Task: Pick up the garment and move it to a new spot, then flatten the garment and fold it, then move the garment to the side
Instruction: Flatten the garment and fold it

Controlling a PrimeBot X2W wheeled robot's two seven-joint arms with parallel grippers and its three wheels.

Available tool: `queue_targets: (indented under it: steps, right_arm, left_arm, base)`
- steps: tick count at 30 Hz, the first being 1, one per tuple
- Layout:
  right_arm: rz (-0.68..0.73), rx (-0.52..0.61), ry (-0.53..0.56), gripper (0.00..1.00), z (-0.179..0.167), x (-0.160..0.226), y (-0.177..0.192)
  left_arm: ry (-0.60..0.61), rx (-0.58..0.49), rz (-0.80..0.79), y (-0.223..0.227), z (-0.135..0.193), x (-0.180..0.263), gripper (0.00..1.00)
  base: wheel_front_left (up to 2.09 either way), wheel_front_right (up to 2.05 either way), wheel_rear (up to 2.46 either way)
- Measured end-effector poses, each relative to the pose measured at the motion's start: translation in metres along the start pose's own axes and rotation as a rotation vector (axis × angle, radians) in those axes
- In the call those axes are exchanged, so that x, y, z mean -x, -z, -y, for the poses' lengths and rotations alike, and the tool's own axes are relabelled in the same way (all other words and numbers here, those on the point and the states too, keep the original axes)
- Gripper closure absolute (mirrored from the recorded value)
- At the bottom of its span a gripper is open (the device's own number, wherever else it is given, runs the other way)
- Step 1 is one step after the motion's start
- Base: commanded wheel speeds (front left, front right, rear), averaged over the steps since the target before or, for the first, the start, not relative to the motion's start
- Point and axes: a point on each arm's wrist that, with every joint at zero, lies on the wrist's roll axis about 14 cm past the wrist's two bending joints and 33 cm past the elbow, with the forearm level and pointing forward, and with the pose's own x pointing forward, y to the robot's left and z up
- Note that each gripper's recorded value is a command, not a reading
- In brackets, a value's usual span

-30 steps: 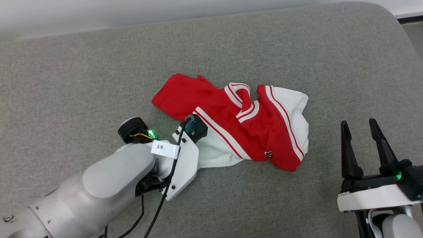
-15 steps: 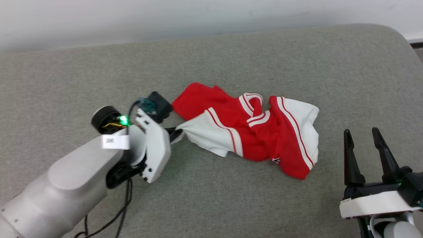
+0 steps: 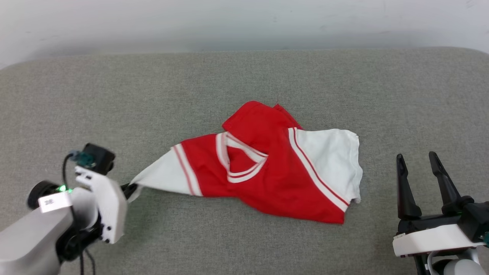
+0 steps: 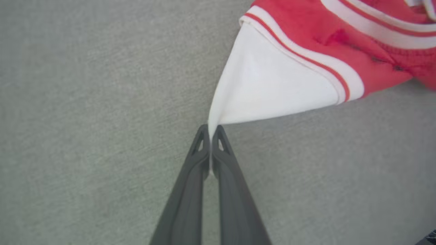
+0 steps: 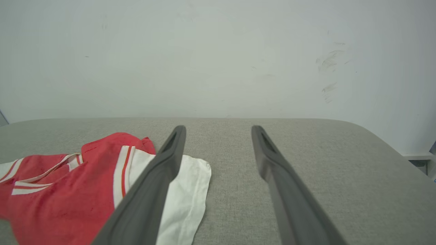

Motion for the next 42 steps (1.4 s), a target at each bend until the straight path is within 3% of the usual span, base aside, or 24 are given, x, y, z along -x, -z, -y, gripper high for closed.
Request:
queue_targets:
  steps: [6, 12, 13, 14, 24, 33, 38, 42]
  right_arm:
    - [-0.012, 0.003, -0.003, 0.00, -0.001, -0.001, 0.004]
    - [-0.022, 0.008, -0.001, 0.00, 0.000, 0.000, 0.007]
    - [-0.022, 0.009, -0.002, 0.00, 0.000, 0.000, 0.007]
    - [-0.021, 0.008, -0.002, 0.00, 0.000, 0.000, 0.007]
    - [0.052, 0.053, -0.004, 0.00, 0.001, 0.000, -0.020]
    - [0.212, 0.164, -0.096, 0.00, -0.017, -0.030, -0.073]
    - [0.187, 0.214, -0.195, 0.00, -0.028, -0.052, -0.068]
    - [0.059, 0.264, -0.291, 0.00, -0.041, -0.073, -0.051]
  left_arm:
    - [-0.103, 0.106, -0.097, 0.048, -0.033, 0.012, 1.00]
    - [-0.121, 0.162, -0.117, 0.062, -0.038, 0.013, 1.00]
    - [-0.124, 0.166, -0.103, 0.060, -0.039, 0.013, 0.10]
    - [-0.133, 0.167, -0.081, 0.056, -0.040, 0.012, 0.00]
    - [-0.238, 0.098, 0.326, -0.016, -0.043, 0.037, 0.00]
    - [-0.380, 0.122, 0.540, -0.028, -0.038, 0.083, 0.00]
    - [-0.479, 0.122, 0.686, -0.045, -0.033, 0.112, 0.00]
    - [-0.548, 0.119, 0.736, -0.035, -0.028, 0.127, 0.00]
  base:
    - [0.00, 0.00, 0.00]
    - [0.00, 0.00, 0.00]
    - [0.00, 0.00, 0.00]
    - [0.00, 0.00, 0.00]
    - [0.00, 0.00, 0.00]
    - [0.00, 0.00, 0.00]
    - [0.00, 0.00, 0.00]
    - [0.00, 0.00, 0.00]
